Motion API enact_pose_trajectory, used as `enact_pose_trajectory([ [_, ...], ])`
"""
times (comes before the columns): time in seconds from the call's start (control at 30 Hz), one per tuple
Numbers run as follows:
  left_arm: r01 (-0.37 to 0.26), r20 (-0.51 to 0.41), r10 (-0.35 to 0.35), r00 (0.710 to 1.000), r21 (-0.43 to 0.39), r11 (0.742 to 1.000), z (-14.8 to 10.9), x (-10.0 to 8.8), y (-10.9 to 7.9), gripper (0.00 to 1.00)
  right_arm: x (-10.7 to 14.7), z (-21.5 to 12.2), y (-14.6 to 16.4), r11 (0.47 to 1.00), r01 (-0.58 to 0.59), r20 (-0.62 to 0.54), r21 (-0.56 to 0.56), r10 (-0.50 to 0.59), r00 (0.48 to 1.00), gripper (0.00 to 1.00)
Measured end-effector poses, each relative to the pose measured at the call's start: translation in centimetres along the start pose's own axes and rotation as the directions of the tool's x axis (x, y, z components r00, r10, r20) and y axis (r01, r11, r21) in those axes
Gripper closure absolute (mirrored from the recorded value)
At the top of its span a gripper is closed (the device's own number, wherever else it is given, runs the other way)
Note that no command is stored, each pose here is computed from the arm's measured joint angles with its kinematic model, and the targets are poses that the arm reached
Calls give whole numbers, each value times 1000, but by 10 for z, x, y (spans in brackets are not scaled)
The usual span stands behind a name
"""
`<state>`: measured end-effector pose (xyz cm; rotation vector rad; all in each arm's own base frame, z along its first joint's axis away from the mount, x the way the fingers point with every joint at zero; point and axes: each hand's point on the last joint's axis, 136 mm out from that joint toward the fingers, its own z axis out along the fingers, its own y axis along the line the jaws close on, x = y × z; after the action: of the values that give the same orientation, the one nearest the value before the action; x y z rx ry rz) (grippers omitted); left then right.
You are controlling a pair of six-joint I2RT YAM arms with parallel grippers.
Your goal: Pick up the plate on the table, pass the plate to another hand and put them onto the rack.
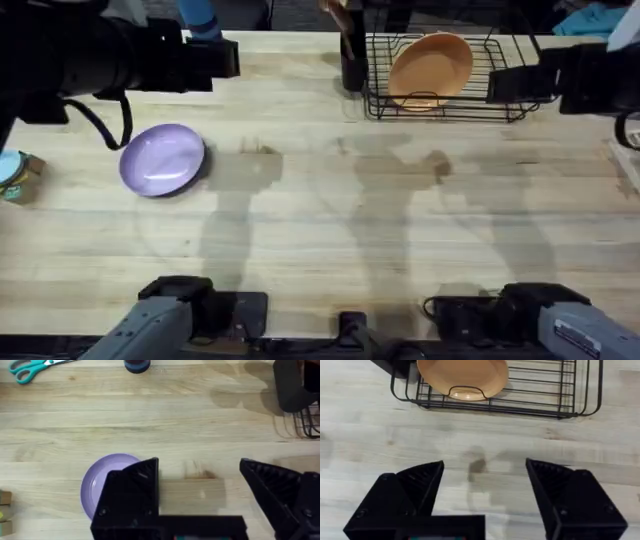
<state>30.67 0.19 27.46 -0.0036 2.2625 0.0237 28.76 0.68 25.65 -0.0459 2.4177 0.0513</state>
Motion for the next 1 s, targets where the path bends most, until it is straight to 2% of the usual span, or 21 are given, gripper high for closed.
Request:
enact_pose_trajectory([
  [0.13,11,0,-11,1000,-10,1000,0,0,4,8,-2,0,0,1000,0,7,0,0,1000,9],
  [0.17,68,1,-68,998,-49,996,0,1,20,8,-5,0,0,1000,1,19,1,-1,1000,9],
  [0.3,181,14,-180,983,-126,975,-2,3,50,7,-8,0,0,1000,2,34,1,-2,999,9],
  [0.5,303,44,-302,952,-239,923,-11,11,96,7,-11,0,0,1000,3,43,1,-3,999,9],
  [0.53,319,49,-317,947,-256,912,-12,13,103,7,-11,0,0,1000,3,43,1,-3,999,9],
  [0.57,366,67,-364,929,-309,878,-19,19,125,7,-11,0,0,1000,3,43,1,-3,999,9],
  [0.67,412,89,-408,908,-359,838,-26,26,145,7,-11,0,0,1000,3,43,1,-3,999,9],
  [0.83,484,96,-494,864,-428,763,-35,45,171,8,-11,0,0,1000,3,44,2,-3,999,9],
  [1.0,513,78,-547,833,-478,713,-30,60,190,7,-11,0,0,1000,3,43,1,-3,999,9],
])
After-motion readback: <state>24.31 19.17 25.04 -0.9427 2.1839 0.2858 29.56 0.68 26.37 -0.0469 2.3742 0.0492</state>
